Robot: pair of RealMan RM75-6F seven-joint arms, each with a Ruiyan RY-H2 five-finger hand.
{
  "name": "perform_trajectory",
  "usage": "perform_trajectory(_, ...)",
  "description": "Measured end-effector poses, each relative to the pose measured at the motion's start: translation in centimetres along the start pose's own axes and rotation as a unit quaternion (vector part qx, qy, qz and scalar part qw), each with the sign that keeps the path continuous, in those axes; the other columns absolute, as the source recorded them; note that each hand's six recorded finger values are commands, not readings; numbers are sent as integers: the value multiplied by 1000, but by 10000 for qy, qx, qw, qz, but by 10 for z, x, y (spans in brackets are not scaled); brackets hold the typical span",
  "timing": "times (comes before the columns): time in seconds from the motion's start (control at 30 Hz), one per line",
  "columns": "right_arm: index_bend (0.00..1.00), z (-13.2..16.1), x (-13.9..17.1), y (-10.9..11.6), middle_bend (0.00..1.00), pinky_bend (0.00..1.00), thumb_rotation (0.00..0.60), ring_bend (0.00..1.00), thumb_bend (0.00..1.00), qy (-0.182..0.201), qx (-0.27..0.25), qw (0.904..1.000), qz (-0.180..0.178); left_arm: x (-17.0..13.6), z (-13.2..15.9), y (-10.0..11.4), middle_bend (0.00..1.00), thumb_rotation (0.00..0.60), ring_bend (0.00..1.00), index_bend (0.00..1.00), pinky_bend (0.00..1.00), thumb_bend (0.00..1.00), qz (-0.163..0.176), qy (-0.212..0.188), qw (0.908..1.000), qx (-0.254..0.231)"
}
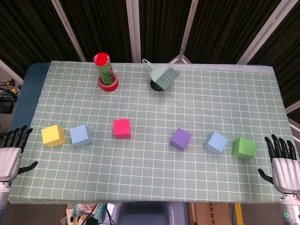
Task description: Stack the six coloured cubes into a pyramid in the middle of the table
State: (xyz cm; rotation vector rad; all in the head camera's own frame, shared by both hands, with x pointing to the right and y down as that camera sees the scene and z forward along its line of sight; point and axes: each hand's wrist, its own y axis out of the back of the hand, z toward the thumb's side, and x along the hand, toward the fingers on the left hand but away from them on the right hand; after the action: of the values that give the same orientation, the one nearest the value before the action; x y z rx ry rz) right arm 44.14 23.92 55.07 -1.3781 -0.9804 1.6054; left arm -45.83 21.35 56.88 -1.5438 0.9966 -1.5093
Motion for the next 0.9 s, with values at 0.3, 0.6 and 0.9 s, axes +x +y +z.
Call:
perform_trajectory(0.3,0,0,0,0,0,0,600,0,190,-2,-9,10000,13,0,0,0,0,600,0,0,1,66,-16,9,10000,18)
perform_trajectory(0.6,0,1,-1,0,0,0,600,0,190,-3,-13,10000,-15,1,-1,-1,0,600,0,0,1,66,-45,31,10000,-2)
perform_trajectory(0.9,0,0,1,0,0,0,600,0,190,11,-27,10000,6,0,0,-2,0,600,0,0,1,66,-66,36,10000,16)
